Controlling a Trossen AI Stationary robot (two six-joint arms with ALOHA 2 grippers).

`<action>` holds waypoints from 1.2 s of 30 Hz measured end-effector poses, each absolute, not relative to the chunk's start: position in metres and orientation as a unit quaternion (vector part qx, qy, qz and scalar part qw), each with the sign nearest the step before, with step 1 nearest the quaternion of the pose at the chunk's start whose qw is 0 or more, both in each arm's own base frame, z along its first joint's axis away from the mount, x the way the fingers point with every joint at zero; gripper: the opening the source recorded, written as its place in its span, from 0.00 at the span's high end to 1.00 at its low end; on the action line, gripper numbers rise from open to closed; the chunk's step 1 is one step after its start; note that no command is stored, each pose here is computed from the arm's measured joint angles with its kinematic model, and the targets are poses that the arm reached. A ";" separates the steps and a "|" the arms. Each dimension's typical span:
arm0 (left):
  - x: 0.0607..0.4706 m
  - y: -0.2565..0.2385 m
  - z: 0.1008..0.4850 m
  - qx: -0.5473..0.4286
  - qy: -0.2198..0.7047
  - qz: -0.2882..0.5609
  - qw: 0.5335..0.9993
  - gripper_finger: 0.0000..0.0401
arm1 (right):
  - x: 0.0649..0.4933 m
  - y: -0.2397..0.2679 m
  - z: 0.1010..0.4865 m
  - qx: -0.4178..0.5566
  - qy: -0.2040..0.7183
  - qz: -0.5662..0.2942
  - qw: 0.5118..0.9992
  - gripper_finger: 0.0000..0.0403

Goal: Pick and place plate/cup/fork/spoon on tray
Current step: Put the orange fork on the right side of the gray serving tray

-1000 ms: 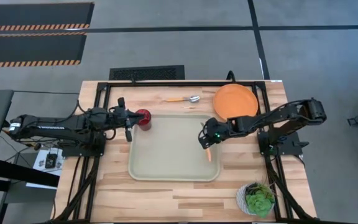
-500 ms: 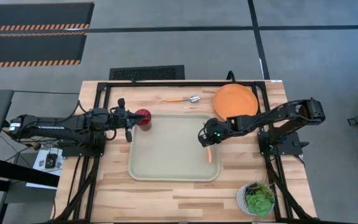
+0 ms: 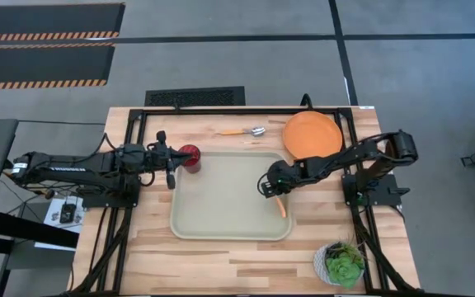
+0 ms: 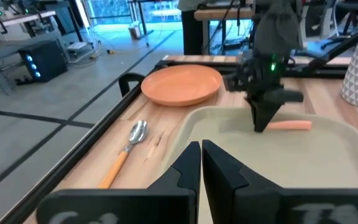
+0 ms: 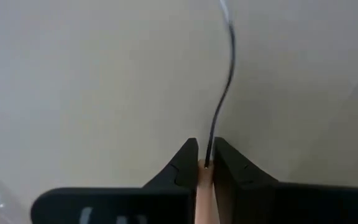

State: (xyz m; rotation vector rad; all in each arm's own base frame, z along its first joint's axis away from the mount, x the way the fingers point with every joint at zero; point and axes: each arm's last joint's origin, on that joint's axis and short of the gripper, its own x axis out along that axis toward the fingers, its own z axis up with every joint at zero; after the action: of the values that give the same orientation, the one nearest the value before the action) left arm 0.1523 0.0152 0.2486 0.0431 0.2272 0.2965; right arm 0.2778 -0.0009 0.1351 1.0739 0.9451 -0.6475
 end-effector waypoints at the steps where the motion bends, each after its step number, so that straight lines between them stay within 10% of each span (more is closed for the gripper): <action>1: 0.152 0.015 0.249 0.021 0.112 0.147 0.983 0.98 | 0.278 -0.001 0.134 0.483 0.426 -0.292 0.707 0.89; 22: 0.152 0.015 0.247 0.022 0.120 0.148 0.981 0.98 | 0.278 -0.003 0.138 0.462 0.421 -0.309 0.716 0.63; 36: 0.152 0.015 0.247 0.023 0.123 0.148 0.981 0.98 | 0.289 0.003 0.170 0.385 0.470 -0.319 0.727 0.70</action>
State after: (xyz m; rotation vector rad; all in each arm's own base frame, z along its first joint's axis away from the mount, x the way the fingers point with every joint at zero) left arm 0.1520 0.0152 0.2466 0.0460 0.2480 0.2975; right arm 0.2893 0.0033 0.1701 0.8485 1.0367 -0.7022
